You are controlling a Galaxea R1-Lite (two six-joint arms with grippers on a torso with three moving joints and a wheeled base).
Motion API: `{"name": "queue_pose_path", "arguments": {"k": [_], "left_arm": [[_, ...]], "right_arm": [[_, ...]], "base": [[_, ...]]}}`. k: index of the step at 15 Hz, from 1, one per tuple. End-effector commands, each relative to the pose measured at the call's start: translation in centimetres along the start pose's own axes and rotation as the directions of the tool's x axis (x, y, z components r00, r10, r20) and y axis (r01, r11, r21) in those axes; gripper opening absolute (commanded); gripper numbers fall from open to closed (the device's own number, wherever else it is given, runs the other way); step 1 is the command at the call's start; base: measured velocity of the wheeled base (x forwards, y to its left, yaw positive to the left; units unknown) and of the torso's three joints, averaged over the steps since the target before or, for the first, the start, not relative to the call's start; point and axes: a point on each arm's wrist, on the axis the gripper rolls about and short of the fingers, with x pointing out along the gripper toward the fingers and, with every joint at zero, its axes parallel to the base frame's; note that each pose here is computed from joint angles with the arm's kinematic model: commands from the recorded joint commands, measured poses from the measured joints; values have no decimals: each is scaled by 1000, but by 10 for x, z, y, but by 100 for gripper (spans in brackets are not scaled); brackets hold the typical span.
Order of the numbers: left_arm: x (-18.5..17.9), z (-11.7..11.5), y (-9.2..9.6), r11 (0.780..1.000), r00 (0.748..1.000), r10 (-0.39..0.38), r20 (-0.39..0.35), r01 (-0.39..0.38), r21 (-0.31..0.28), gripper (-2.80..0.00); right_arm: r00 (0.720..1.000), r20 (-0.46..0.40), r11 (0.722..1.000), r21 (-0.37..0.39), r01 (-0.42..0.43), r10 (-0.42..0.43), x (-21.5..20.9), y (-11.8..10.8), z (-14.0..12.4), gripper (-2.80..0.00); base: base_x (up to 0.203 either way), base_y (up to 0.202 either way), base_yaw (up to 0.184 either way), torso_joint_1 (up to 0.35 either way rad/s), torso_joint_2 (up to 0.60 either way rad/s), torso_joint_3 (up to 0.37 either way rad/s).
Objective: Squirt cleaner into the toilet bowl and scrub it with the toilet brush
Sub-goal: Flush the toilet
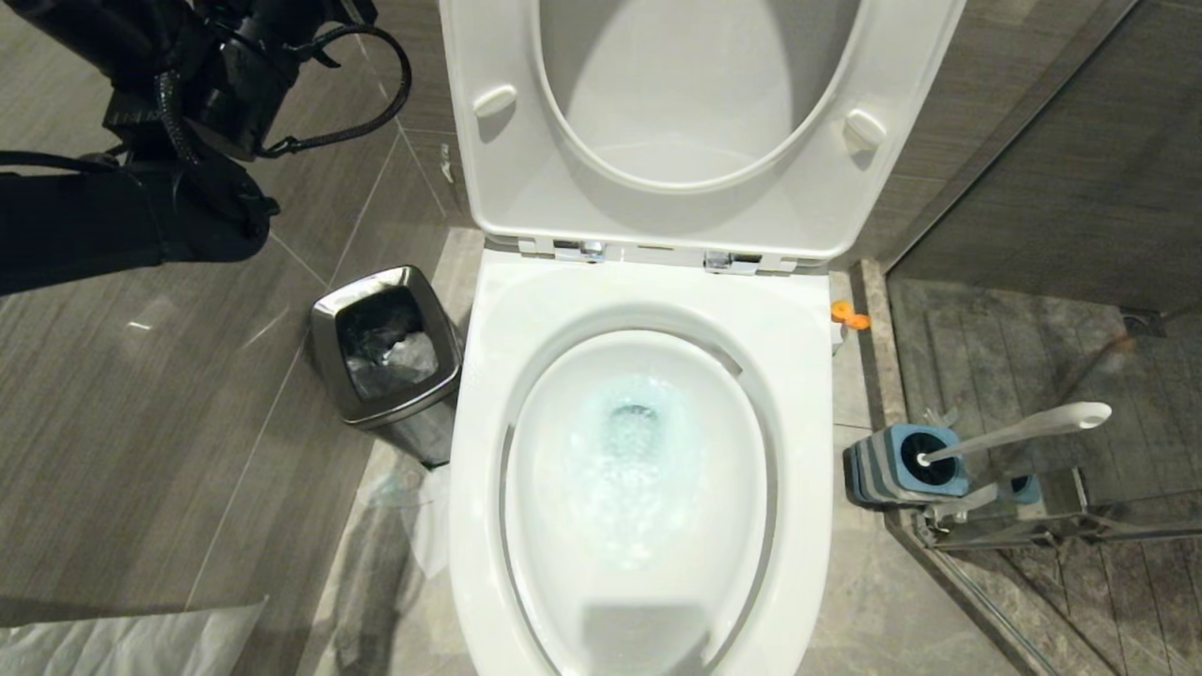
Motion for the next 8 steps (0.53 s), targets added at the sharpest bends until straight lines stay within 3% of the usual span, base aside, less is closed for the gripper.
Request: {"name": "queue_pose_path", "arguments": {"k": [1, 8], "left_arm": [[0, 5, 1, 1000, 1000, 2, 13, -2, 5, -280], [2, 15, 1, 1000, 999, 9, 36, -10, 13, -280]], "right_arm": [[1000, -1, 1000, 0, 0, 0, 0, 0, 0, -280], [1000, -1, 1000, 0, 0, 0, 0, 0, 0, -280]], "base": [[0, 0, 0, 0, 0, 0], [0, 0, 0, 1, 2, -70]]}}
